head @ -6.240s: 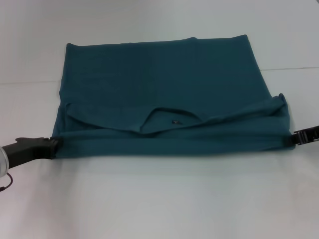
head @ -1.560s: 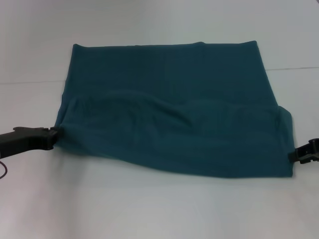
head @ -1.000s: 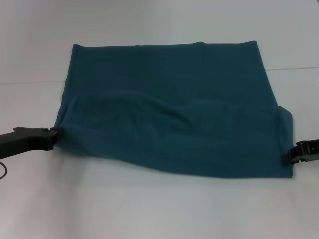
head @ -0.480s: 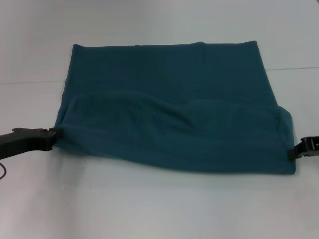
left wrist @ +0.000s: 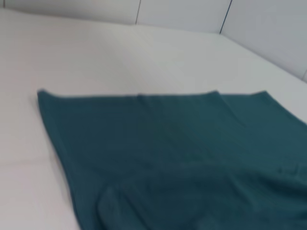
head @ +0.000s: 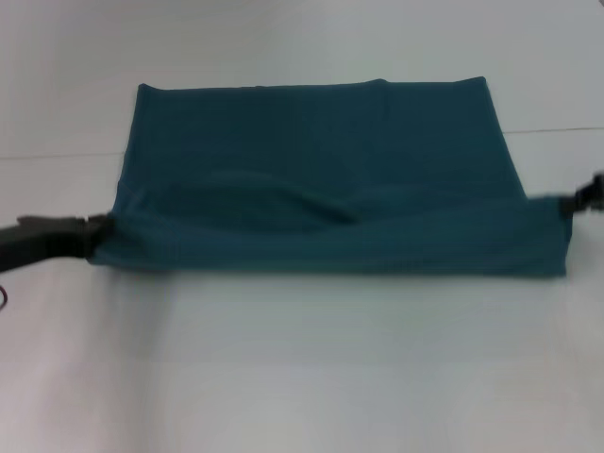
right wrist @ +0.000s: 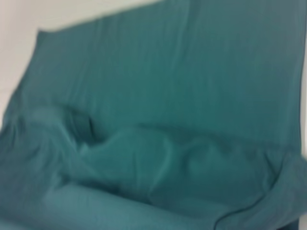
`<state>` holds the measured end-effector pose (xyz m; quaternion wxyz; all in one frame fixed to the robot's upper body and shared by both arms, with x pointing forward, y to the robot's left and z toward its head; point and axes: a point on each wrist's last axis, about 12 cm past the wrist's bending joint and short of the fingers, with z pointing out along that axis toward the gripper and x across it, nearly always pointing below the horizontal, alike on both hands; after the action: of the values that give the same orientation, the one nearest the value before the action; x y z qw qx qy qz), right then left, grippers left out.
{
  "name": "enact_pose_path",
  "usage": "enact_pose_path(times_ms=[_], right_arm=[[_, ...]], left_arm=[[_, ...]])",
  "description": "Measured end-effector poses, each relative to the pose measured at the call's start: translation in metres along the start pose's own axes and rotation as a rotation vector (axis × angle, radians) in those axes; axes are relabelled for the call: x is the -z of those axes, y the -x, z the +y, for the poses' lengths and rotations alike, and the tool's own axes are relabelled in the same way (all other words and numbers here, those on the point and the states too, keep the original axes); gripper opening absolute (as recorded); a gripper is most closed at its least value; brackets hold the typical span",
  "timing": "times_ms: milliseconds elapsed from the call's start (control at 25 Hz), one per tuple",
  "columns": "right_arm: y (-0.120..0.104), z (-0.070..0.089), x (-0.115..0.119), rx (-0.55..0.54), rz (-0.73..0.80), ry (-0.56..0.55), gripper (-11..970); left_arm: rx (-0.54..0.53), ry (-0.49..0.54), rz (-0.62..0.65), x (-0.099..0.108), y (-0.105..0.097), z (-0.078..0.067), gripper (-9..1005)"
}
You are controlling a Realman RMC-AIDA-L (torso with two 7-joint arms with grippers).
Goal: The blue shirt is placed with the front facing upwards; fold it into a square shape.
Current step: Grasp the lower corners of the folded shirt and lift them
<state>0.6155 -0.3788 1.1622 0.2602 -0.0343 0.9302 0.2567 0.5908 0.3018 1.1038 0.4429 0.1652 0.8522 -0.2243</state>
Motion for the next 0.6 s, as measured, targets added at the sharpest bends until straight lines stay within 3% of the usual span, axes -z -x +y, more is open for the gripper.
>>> enact_pose_path(times_ms=[280, 600], right_arm=[[0.026, 0.012, 0.023, 0.031, -0.056, 0.048, 7], [-0.007, 0.004, 0.033, -0.007, -0.023, 0.095, 10]], left_arm=[[-0.038, -0.005, -0.038, 0.009, 0.026, -0.002, 26], [-0.013, -0.034, -0.020, 0.025, 0.006, -0.009, 26]])
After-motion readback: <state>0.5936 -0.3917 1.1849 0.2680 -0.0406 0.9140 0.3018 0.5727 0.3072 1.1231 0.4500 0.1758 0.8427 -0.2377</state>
